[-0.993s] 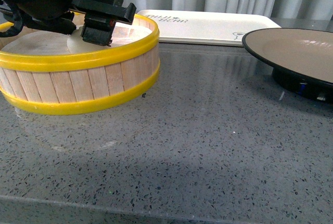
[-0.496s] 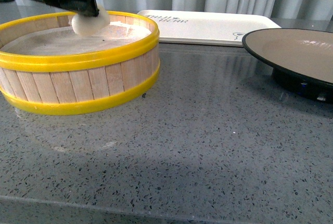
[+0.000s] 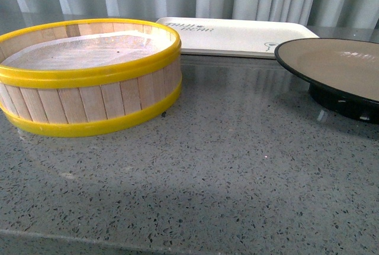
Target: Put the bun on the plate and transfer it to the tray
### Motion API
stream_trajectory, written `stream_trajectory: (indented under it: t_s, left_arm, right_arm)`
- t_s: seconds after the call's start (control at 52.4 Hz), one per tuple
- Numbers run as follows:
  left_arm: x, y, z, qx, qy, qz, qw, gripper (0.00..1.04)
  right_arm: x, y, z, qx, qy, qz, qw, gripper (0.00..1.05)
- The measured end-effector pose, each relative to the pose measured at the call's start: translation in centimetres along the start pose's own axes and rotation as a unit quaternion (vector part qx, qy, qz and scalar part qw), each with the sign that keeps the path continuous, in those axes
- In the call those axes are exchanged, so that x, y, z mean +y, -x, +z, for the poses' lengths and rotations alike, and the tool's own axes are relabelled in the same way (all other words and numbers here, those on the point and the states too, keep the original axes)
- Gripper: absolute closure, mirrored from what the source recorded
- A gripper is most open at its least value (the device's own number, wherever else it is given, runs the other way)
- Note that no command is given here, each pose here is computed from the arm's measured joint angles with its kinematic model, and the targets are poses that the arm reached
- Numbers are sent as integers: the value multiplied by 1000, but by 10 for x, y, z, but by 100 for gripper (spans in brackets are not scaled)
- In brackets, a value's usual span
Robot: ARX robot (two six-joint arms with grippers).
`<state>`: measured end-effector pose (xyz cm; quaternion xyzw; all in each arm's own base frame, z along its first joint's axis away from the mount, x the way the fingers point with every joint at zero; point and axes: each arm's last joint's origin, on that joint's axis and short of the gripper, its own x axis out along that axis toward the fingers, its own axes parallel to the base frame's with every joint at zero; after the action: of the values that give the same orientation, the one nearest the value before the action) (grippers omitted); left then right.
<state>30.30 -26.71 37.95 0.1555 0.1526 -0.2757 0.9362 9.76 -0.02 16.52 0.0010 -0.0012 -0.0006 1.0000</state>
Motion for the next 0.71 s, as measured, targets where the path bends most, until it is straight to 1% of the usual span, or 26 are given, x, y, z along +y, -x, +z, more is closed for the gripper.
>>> stream_trajectory:
  t_s: [0.057,0.134,0.229,0.286,0.554,0.706]
  left_arm:
    - [-23,-14,-5,12,-16,-20,1000,100]
    - [-48,-30,-12,28,-30,-38,998,100]
    - [-71,-44,-23,44,-46,-53,997,100]
    - [-81,-51,-25,46,-53,-58,996,100]
    - [-109,-78,-19,48,-58,-77,994,100]
    - [-102,-84,0,27,-53,-55,997,100]
  right_arm:
    - [0,0,0,0,0,0,1000,8]
    - [0,0,0,0,0,0,1000,8]
    - [0,0,0,0,0,0,1000,8]
    - [0,0,0,0,0,0,1000,8]
    - [0,0,0,0,0,0,1000,8]
    - [0,0,0,0,0,0,1000,8]
